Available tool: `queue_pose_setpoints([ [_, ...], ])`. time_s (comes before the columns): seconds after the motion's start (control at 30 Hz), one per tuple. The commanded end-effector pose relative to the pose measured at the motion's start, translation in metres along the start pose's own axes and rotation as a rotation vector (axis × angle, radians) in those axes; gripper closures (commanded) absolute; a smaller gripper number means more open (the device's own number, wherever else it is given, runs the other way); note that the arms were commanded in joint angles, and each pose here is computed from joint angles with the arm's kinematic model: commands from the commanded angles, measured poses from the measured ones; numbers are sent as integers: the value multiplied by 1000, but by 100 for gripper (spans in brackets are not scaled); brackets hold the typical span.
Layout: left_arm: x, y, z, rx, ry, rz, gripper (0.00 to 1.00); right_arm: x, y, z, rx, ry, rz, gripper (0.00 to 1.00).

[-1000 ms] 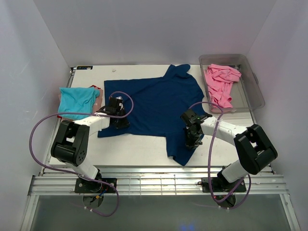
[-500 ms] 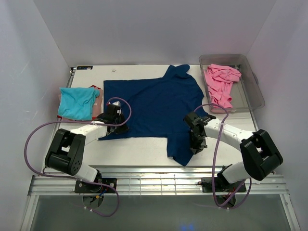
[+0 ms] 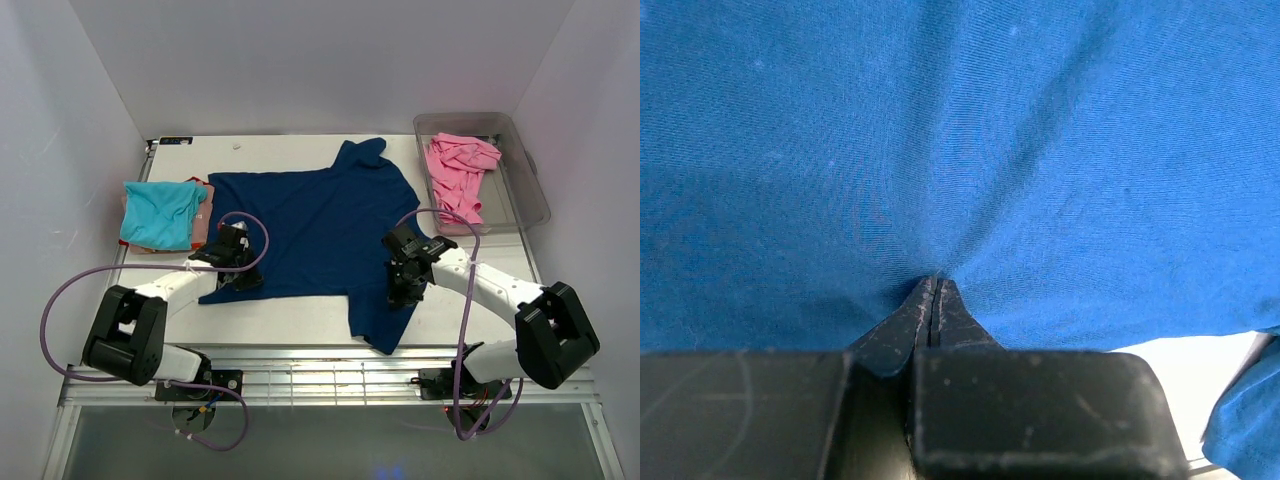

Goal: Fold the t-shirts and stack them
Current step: Flatten the tshirt out

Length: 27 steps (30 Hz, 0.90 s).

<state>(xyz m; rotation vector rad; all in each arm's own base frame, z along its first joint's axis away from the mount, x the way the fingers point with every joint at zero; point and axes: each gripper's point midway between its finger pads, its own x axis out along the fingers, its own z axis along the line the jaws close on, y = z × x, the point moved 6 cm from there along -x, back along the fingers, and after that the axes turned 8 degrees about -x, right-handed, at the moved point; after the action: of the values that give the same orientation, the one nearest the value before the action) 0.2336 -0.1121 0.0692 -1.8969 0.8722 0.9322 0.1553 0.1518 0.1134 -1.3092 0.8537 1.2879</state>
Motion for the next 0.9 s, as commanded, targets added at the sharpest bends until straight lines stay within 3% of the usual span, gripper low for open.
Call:
queue_pose_setpoints([
  [0.0, -3, -2, 1, 20, -45, 13, 100, 11, 7, 13, -32, -107, 44, 92],
  [0.37, -5, -21, -8, 48, -54, -37, 100, 33, 41, -11, 11, 41, 214, 92],
  [0.87, -13, -29, -16, 52, -37, -60, 100, 26, 61, -34, 81, 190, 248, 92],
])
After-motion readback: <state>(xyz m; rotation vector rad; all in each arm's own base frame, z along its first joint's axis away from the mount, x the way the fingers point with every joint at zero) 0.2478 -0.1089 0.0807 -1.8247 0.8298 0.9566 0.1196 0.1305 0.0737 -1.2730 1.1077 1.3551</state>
